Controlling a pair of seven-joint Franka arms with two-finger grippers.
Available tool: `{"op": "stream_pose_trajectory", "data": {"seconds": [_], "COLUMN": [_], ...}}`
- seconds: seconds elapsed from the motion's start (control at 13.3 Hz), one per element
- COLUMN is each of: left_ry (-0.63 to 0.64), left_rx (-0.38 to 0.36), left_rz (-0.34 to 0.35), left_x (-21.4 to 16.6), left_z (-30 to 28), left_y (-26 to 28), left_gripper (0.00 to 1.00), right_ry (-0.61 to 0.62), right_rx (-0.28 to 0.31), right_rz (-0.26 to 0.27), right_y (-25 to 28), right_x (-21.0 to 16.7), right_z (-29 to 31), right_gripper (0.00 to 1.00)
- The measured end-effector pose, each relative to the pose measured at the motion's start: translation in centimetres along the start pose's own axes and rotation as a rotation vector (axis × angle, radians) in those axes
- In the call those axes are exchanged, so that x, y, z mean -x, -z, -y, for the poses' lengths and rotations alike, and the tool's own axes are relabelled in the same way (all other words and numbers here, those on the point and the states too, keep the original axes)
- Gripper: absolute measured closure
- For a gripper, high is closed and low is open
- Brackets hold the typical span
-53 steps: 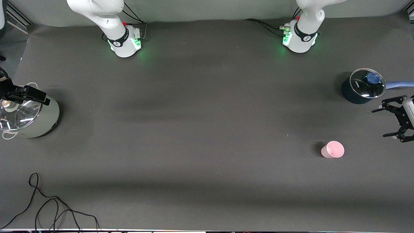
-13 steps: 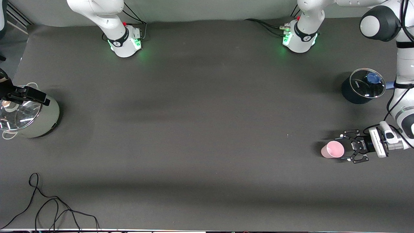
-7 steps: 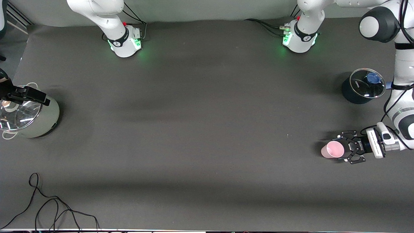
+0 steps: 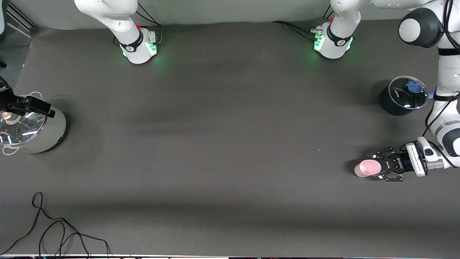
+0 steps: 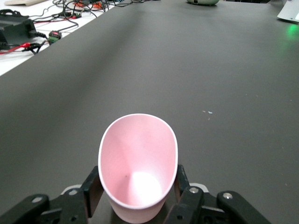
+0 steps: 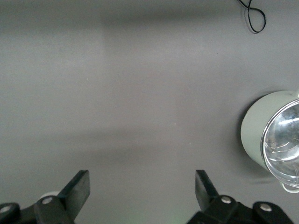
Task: Transfer pink cup from left to right arm
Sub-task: 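Close the left gripper around the pink cup's rim, then carry the pink cup with the left gripper toward the table's middle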
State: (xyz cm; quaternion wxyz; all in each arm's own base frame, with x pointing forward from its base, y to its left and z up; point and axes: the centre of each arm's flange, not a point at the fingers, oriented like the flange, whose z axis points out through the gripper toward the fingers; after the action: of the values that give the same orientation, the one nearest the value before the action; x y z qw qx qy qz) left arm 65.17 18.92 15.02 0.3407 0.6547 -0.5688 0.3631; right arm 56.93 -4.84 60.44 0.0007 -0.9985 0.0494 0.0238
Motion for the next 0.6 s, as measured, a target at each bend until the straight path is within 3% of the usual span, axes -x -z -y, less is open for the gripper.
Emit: {"op": "stream_pose_trajectory", "data": {"seconds": [0.3, 0.6], "left_ry": [0.037, 0.061], "left_rx": [0.009, -0.063], "left_rz": [-0.039, -0.035], "left_x": [-3.5, -9.3], "left_z": [1.6, 4.3], "left_y": [-3.1, -9.0], "left_gripper": [0.34, 0.34], "right_ry": [0.000, 0.000], "right_rx": [0.000, 0.000], "right_rz": [0.000, 0.000], "right_y": [0.0, 0.0], "right_x": [0.0, 0.0], "right_z": [0.0, 0.0], "right_gripper": [0.00, 0.00]}}
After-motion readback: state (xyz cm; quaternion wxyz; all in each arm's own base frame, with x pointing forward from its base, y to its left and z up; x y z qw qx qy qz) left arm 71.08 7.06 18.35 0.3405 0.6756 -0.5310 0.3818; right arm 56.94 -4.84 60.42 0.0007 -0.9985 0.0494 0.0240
